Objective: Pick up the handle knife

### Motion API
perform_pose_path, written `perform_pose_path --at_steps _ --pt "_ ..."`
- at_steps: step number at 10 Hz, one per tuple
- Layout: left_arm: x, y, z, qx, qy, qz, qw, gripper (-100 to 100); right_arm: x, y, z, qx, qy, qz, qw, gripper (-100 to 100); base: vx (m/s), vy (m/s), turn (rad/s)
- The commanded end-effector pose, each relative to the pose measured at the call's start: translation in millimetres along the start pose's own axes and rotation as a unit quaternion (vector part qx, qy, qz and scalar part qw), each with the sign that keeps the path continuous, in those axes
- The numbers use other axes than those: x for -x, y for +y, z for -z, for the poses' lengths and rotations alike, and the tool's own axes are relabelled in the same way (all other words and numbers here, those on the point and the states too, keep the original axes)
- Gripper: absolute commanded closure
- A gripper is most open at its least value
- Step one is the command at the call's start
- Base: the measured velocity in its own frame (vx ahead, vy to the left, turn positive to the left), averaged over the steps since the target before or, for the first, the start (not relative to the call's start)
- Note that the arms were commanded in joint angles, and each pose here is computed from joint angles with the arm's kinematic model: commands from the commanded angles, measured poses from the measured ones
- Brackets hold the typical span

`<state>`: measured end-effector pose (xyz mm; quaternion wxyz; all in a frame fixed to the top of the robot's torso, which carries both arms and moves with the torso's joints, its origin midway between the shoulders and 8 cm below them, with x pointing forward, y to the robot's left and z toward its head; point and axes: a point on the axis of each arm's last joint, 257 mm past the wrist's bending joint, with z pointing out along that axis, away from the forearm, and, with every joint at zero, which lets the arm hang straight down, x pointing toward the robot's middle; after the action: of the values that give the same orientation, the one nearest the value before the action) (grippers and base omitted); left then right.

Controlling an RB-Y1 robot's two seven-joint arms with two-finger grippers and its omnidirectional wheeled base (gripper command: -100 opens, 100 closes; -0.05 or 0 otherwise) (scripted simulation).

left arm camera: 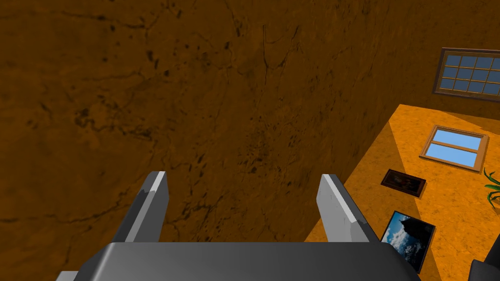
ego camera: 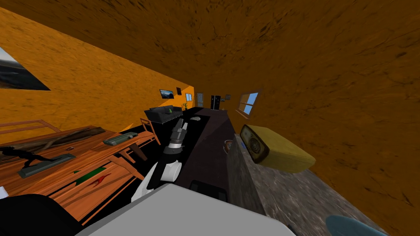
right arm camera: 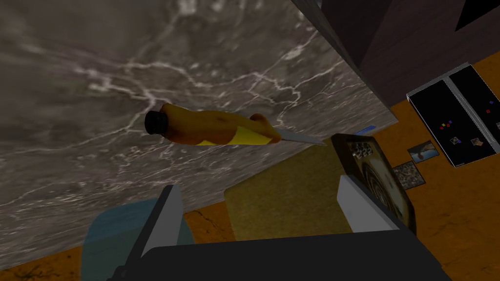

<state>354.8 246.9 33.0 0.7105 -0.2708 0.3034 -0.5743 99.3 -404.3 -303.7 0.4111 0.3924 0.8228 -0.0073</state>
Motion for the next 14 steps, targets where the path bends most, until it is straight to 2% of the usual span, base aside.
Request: perform_pose_path --at_steps 1,2,3,5,6,7,8,10,11,13,14 --pt "0.0 0.0 0.0 0.0 0.0 0.0 1.0 0 -8.1 -14.9 7.3 -0.02 0.015 0.013 0.9996 -100 0.082 0.003 0.053" --pt "0.0 0.0 0.0 0.0 0.0 0.0 1.0 0 -18.5 -34.1 17.0 -0.043 0.038 0.037 0.9977 -100 0.109 0.006 0.118" --pt "0.0 0.0 0.0 0.0 0.0 0.0 1.0 0 -19.7 -36.4 18.8 -0.046 0.04 0.037 0.9974 -100 0.097 0.009 0.058" --pt "0.0 0.0 0.0 0.0 0.0 0.0 1.0 0 -37.4 -70.1 39.1 -0.086 0.082 0.076 0.99 -100 0.111 0.008 0.143" --pt "0.0 0.0 0.0 0.0 0.0 0.0 1.0 0 -40.5 -74.7 43.9 -0.09 0.091 0.083 0.9884 -100 0.109 0.011 0.083" --pt "0.0 0.0 0.0 0.0 0.0 0.0 1.0 0 -49.1 -91.3 56.5 -0.108 0.114 0.101 0.9825 -100 0.098 0.029 0.118" --pt "0.0 0.0 0.0 0.0 0.0 0.0 1.0 0 -49.5 -91.6 56.9 -0.107 0.116 0.104 0.982 -100 0.066 0.013 0.071" --pt "0.0 0.0 0.0 0.0 0.0 0.0 1.0 0 -63.8 -119.1 80.4 -0.135 0.158 0.135 0.9689 -100 0.088 0.019 0.166" --pt "0.0 0.0 0.0 0.0 0.0 0.0 1.0 0 -65.0 -120.8 82.8 -0.135 0.164 0.142 0.9669 -100 0.087 -0.001 0.083" --pt "0.0 0.0 0.0 0.0 0.0 0.0 1.0 0 -77.3 -144.3 107.0 -0.155 0.205 0.168 0.9515 -100 0.103 0.014 0.153" --pt "0.0 0.0 0.0 0.0 0.0 0.0 1.0 0 -77.4 -144.3 107.0 -0.153 0.208 0.173 0.9505 -100 0.075 0.012 0.08"
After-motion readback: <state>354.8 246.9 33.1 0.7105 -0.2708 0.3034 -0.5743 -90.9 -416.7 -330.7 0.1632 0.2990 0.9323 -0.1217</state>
